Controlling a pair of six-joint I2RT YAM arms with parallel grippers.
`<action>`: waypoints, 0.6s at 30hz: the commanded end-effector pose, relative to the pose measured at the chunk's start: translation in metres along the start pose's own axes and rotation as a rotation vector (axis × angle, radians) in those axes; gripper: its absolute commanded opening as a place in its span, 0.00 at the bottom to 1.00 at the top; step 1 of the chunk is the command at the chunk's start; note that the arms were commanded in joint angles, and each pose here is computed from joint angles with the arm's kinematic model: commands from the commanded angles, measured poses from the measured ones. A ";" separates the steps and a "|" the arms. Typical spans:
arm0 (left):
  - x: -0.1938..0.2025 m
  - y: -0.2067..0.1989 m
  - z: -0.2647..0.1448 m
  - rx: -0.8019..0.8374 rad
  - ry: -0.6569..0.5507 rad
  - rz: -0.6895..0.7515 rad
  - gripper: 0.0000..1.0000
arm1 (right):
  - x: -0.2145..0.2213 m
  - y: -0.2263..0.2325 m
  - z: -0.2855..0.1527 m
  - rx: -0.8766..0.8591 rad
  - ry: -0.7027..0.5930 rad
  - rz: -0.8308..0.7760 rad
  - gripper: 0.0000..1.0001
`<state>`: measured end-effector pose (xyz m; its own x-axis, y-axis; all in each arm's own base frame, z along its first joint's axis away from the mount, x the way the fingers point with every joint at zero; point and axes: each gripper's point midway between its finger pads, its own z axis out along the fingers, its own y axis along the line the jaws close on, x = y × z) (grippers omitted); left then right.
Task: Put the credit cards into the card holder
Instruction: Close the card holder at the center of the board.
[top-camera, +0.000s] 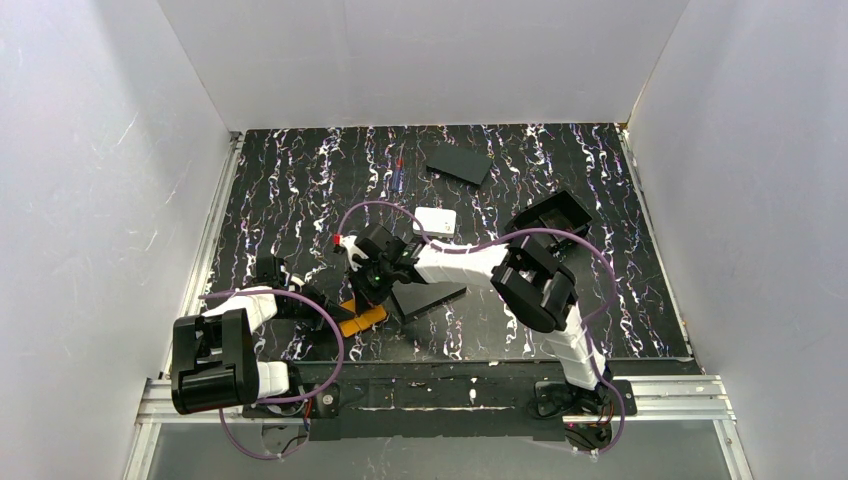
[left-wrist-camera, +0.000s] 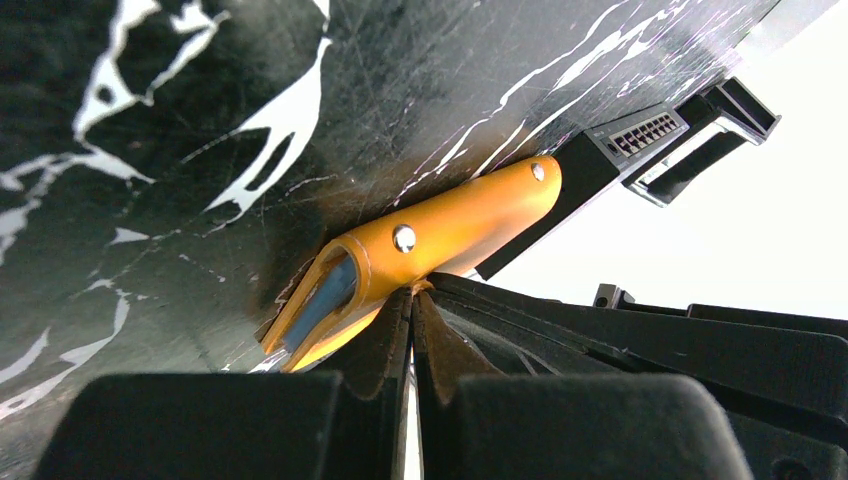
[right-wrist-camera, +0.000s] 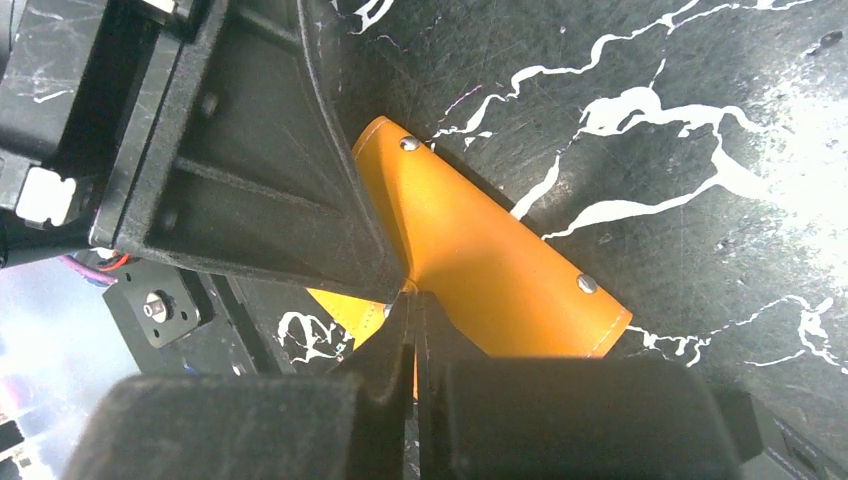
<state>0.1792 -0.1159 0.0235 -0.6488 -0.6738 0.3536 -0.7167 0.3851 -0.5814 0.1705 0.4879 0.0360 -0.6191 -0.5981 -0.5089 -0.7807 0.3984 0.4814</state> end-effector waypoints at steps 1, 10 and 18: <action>-0.002 0.030 0.005 -0.119 -0.043 -0.009 0.00 | 0.105 -0.115 0.017 0.461 0.281 0.004 0.01; -0.002 0.030 0.004 -0.124 -0.044 -0.008 0.00 | 0.125 -0.091 0.009 0.344 0.252 -0.023 0.01; -0.002 0.028 0.003 -0.117 -0.053 -0.005 0.00 | 0.125 -0.102 -0.011 0.545 0.198 -0.220 0.01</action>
<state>0.1793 -0.1158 0.0238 -0.6515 -0.6748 0.3466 -0.7134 0.3896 -0.5825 0.1691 0.4830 0.0352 -0.5202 -0.5469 -0.6560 -0.8487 0.4165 0.3259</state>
